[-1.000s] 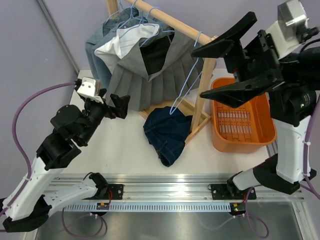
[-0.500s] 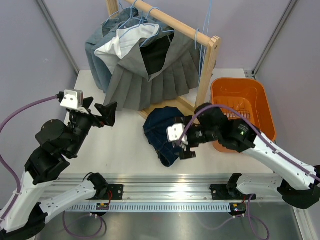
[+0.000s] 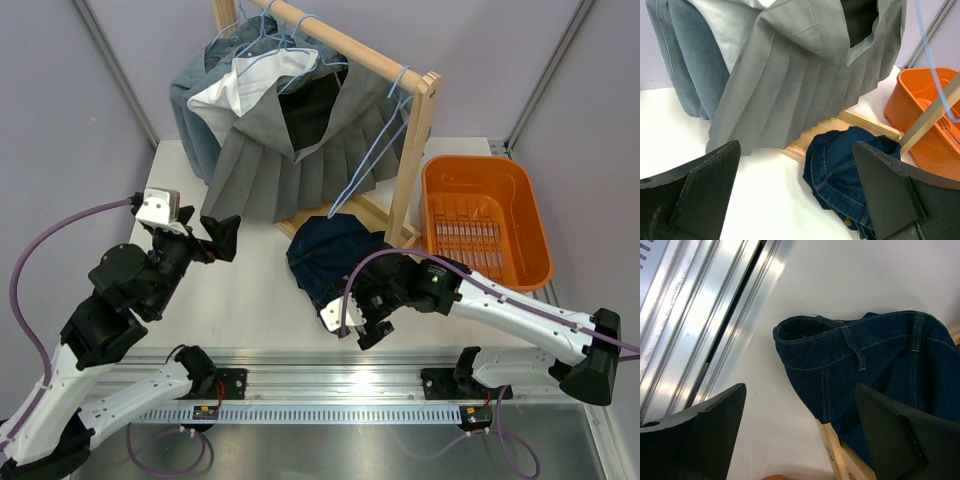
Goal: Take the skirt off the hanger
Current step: Pick up the skirt from the center of the board.
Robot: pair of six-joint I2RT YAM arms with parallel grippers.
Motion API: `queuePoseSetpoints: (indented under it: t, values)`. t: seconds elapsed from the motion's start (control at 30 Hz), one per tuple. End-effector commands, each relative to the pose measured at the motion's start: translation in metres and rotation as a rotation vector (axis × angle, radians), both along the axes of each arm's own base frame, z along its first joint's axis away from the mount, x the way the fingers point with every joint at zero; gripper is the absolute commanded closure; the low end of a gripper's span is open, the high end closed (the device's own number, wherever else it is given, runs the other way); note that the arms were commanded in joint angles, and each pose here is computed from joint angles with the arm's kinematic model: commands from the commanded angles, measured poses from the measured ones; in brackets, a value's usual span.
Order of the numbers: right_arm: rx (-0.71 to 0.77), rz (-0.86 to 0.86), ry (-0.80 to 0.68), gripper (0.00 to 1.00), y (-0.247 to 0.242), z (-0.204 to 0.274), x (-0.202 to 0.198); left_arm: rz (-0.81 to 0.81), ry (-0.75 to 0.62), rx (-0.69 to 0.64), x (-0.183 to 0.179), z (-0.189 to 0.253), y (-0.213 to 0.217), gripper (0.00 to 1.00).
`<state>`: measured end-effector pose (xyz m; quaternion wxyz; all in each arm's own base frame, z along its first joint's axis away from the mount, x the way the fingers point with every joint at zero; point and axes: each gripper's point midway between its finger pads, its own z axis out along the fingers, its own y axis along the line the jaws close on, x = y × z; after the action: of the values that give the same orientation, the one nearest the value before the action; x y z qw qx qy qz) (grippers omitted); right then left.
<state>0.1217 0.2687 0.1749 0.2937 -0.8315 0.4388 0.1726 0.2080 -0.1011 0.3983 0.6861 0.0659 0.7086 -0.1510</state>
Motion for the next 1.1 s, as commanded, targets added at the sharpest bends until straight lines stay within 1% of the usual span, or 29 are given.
queuePoseSetpoints:
  t: [0.0,0.13,0.27,0.4,0.5,0.67,0.83,0.93,1.0,1.03,1.07]
  values:
    - [0.075,0.030,-0.078,0.02,0.018,0.020,0.008,0.016,-0.023,-0.060,-0.001,0.006,0.003,0.01]
    - [0.067,0.023,-0.074,0.02,0.021,0.017,0.011,0.021,-0.024,-0.053,0.000,0.004,0.004,0.01]
    - [0.028,0.036,-0.080,0.01,0.022,-0.004,0.014,0.016,-0.021,-0.036,0.001,0.002,0.002,0.01]
    - [-0.036,0.155,-0.102,0.00,0.018,-0.034,0.010,0.007,-0.016,-0.035,0.002,0.000,-0.001,0.01]
    - [-0.056,0.183,-0.104,0.01,0.020,-0.050,0.011,0.000,-0.008,-0.036,0.001,-0.003,-0.002,0.01]
    - [-0.106,0.193,-0.099,0.01,0.026,-0.073,0.018,-0.014,0.007,-0.053,-0.002,-0.012,-0.004,0.01]
    - [-0.107,0.159,-0.088,0.02,0.041,-0.086,0.028,-0.023,0.012,-0.064,-0.003,-0.018,-0.005,0.01]
    - [-0.131,0.125,-0.092,0.09,0.045,-0.099,0.036,-0.020,0.010,-0.067,-0.003,-0.020,-0.004,0.01]
    - [-0.142,0.085,-0.107,0.16,0.046,-0.103,0.043,-0.019,0.009,-0.065,-0.003,-0.021,-0.004,0.01]
    - [-0.144,0.067,-0.108,0.29,0.046,-0.103,0.046,-0.011,0.005,-0.066,-0.003,-0.020,-0.002,0.01]
    - [-0.140,0.052,-0.110,0.37,0.047,-0.101,0.047,-0.008,0.002,-0.066,-0.004,-0.019,-0.001,0.01]
